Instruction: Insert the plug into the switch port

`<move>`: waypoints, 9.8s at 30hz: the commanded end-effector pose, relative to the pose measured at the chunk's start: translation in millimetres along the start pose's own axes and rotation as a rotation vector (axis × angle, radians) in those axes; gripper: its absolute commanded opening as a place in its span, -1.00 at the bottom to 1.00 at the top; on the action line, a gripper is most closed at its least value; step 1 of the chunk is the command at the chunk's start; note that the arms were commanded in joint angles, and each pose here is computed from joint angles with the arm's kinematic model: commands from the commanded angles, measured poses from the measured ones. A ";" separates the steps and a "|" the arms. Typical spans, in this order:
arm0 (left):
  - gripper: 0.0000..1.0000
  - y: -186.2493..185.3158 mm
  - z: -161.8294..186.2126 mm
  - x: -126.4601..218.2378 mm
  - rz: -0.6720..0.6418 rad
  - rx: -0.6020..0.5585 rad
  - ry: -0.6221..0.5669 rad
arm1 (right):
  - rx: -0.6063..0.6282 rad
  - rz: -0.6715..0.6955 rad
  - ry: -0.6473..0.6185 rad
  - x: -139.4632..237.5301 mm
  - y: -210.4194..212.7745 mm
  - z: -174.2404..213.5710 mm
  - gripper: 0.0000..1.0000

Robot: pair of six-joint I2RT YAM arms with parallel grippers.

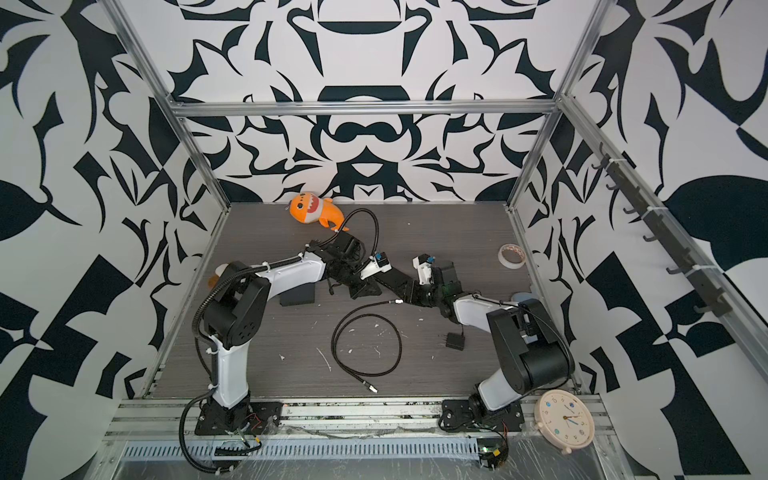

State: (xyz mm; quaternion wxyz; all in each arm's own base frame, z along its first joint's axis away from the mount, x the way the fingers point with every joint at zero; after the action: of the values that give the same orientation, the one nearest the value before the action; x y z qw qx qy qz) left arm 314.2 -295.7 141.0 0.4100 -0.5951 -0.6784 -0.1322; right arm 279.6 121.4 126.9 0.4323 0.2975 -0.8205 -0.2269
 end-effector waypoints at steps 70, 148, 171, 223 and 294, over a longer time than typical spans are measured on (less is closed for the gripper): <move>-1.00 6.7 -26.5 35.3 0.365 0.047 -0.204 | 0.562 -0.437 -0.167 14.7 37.6 -52.0 -0.28; -0.73 -1.0 -13.0 -11.8 -0.036 -0.152 -0.192 | -0.293 -0.211 0.187 -13.0 14.0 -41.6 -1.00; -0.86 3.4 -2.7 -6.7 -0.035 -0.130 -0.167 | -0.290 -0.180 0.195 -15.8 9.6 -40.3 -1.00; -1.00 42.7 33.3 -36.7 -0.281 0.339 0.206 | 0.274 0.106 0.150 -64.3 -16.0 -100.7 -0.02; -1.00 28.7 0.9 -36.0 -0.366 0.280 0.143 | -0.009 -0.086 0.400 -72.4 -21.8 -26.3 -0.33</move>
State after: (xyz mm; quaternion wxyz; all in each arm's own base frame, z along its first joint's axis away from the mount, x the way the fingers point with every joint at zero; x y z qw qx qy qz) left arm 340.5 -307.7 114.7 0.5123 -0.3891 -0.7491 -0.1584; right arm 379.3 135.8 101.2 0.4977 0.3394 -0.7818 -0.1611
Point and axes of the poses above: each gripper's point midway between its finger pads, its own x axis back along the fingers, its own y axis along the line the jaws close on, z = x × y, the point moved 10 cm from there along x, back along the fingers, and after that the axes turned 8 degrees about x, right-handed, at the moved point
